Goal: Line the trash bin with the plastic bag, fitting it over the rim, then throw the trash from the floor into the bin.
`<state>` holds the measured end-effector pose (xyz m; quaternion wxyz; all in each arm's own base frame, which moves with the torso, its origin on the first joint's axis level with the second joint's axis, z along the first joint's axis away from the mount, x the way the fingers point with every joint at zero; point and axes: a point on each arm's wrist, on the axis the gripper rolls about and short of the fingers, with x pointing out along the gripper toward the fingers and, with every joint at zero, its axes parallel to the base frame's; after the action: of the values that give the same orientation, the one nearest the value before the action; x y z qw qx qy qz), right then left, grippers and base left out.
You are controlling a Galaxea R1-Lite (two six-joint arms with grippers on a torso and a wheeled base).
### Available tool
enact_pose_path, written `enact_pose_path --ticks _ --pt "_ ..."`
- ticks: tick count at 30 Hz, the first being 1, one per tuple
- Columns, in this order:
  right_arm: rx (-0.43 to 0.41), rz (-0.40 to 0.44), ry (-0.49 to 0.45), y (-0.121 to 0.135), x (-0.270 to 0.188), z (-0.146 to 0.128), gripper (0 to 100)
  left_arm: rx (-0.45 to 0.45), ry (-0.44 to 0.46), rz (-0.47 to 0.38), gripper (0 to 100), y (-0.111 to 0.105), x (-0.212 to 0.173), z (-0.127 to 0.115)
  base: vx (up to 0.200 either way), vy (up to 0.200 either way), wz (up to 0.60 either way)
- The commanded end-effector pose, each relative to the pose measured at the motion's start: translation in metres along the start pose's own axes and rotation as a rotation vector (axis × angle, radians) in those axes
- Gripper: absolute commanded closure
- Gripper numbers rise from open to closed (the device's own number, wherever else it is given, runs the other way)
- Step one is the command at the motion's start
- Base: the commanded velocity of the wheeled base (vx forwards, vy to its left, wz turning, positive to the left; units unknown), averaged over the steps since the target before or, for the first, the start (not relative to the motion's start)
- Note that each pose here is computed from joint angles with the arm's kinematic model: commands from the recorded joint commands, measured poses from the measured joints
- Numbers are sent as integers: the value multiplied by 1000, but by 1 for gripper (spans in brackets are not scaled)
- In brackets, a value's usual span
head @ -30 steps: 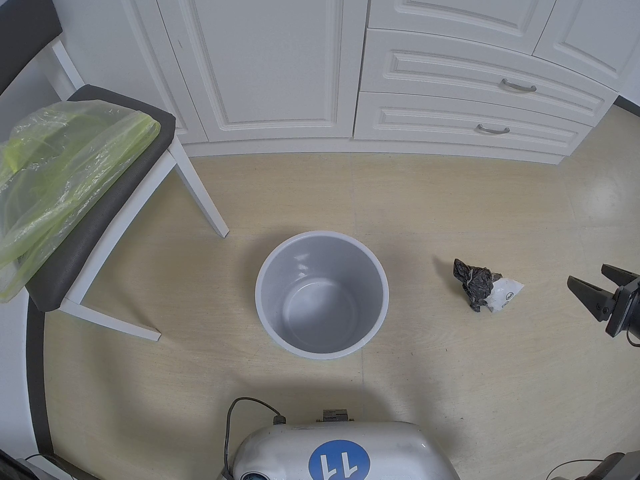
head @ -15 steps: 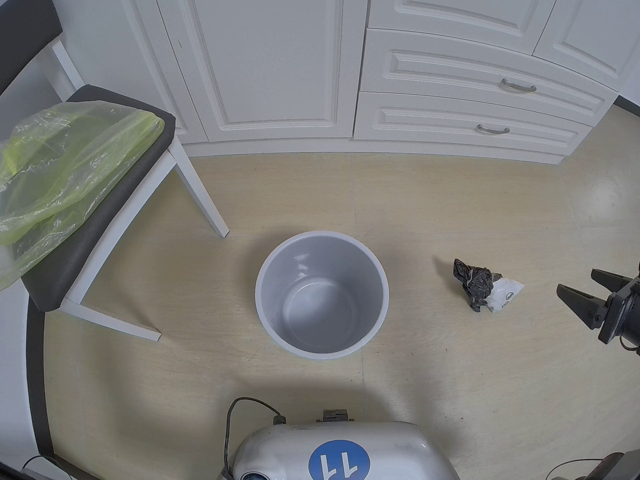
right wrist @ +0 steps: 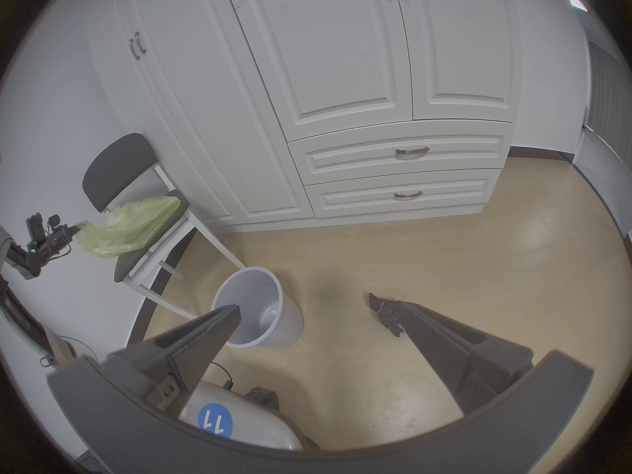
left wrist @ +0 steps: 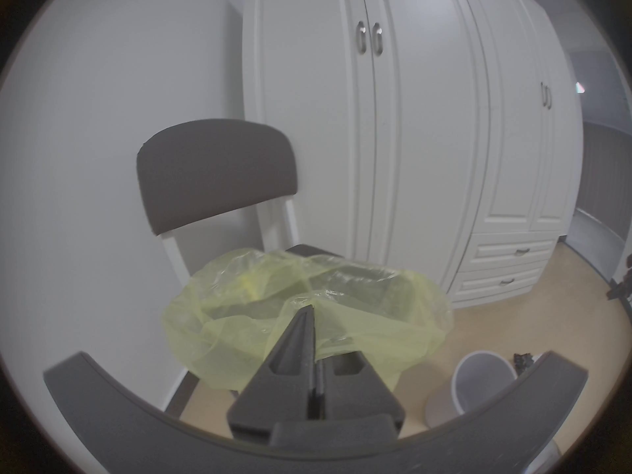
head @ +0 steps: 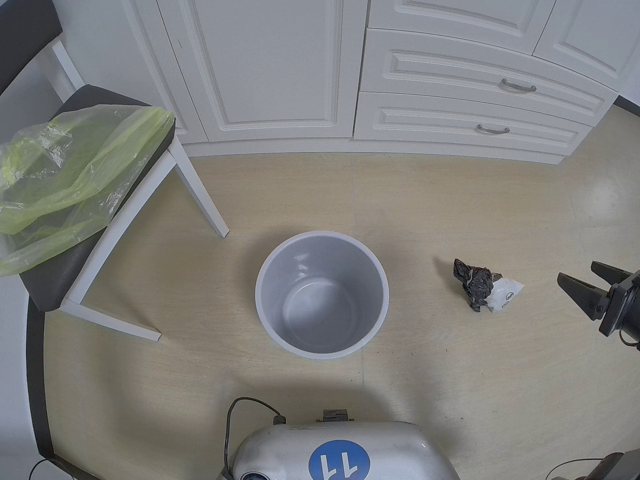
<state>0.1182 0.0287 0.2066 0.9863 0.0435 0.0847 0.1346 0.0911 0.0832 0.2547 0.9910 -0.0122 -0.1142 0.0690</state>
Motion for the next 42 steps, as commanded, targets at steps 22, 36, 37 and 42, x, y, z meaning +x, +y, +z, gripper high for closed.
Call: enact_pose_path --ticks 22,36,37,42 --pt "0 -16 -97 13 5 4 0 -179 -76 -649 100 -80 -16 24 0 0 0" --pt "-18 269 -101 64 33 13 0 -282 10 -946 100 -107 -21 3 0 0 0" --pt "-18 279 -102 67 36 13 0 -282 10 -946 100 -107 -21 2 0 0 0" --pt "-38 341 -74 94 74 -6 0 -279 -6 -939 100 -107 -22 5 0 0 0"
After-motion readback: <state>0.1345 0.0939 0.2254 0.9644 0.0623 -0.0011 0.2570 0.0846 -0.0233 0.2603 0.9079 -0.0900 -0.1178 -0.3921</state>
